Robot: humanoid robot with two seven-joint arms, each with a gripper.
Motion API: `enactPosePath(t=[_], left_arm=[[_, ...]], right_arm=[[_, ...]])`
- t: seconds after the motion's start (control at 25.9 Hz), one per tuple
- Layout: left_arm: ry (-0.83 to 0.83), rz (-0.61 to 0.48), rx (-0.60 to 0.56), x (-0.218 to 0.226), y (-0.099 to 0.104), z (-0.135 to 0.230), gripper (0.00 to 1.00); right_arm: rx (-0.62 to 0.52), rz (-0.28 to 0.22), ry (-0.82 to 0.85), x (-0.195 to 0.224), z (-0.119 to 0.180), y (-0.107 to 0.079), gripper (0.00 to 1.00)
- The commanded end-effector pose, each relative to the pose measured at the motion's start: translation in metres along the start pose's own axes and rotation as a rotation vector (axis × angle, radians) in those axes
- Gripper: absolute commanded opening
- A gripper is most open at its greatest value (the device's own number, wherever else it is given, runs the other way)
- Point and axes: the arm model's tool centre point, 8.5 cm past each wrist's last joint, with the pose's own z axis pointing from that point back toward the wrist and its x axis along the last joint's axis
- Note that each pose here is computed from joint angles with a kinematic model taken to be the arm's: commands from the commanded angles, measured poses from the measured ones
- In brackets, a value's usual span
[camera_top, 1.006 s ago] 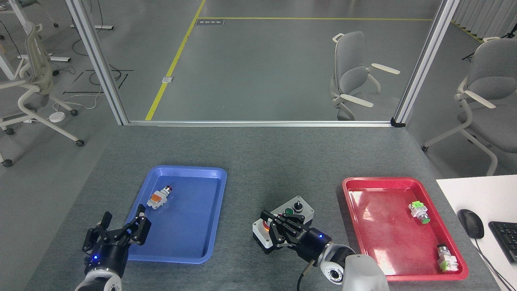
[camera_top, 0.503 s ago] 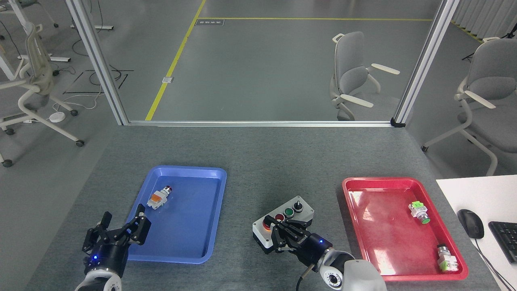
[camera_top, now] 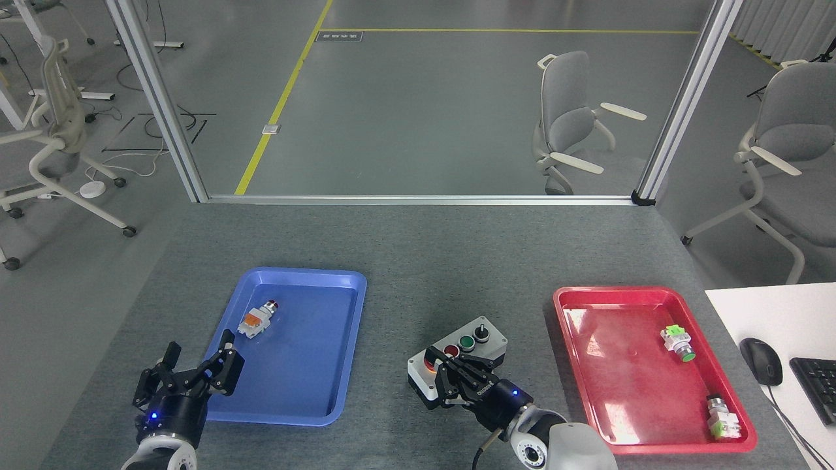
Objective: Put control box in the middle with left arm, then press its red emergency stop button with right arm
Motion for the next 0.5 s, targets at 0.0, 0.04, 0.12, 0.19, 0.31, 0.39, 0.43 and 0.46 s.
enactPosePath(t=[0.0, 0.04, 0.12, 0.19, 0.31, 0.39, 0.43, 0.46], left_arm=[[0.000, 0.000, 0.000, 0.000, 0.000, 0.000, 0.99], [0.000, 0.000, 0.000, 0.000, 0.000, 0.000, 0.99], [0.000, 0.000, -0.001, 0.000, 0.000, 0.000, 0.99], [0.000, 0.000, -0.001, 0.000, 0.000, 0.000, 0.99], [0.000, 0.000, -0.001, 0.000, 0.000, 0.000, 0.99], [0.000, 0.000, -0.001, 0.000, 0.000, 0.000, 0.99], [0.000, 0.000, -0.001, 0.000, 0.000, 0.000, 0.99], [0.000, 0.000, -0.001, 0.000, 0.000, 0.000, 0.99]], right_arm=[[0.024, 0.013, -0.013, 0.000, -0.006, -0.011, 0.00], [-0.002, 0.017, -0.023, 0.002, -0.009, -0.020, 0.00], [-0.087, 0.019, -0.031, -0.002, -0.009, -0.048, 0.00], [-0.172, 0.006, -0.030, -0.006, -0.006, -0.071, 0.22], [-0.260, 0.022, -0.002, -0.017, 0.003, -0.099, 0.72], [-0.293, 0.024, 0.036, -0.031, 0.015, -0.109, 0.96], [-0.308, 0.031, 0.055, -0.038, 0.022, -0.115, 0.97], [-0.330, 0.040, 0.077, -0.043, 0.026, -0.123, 0.97]])
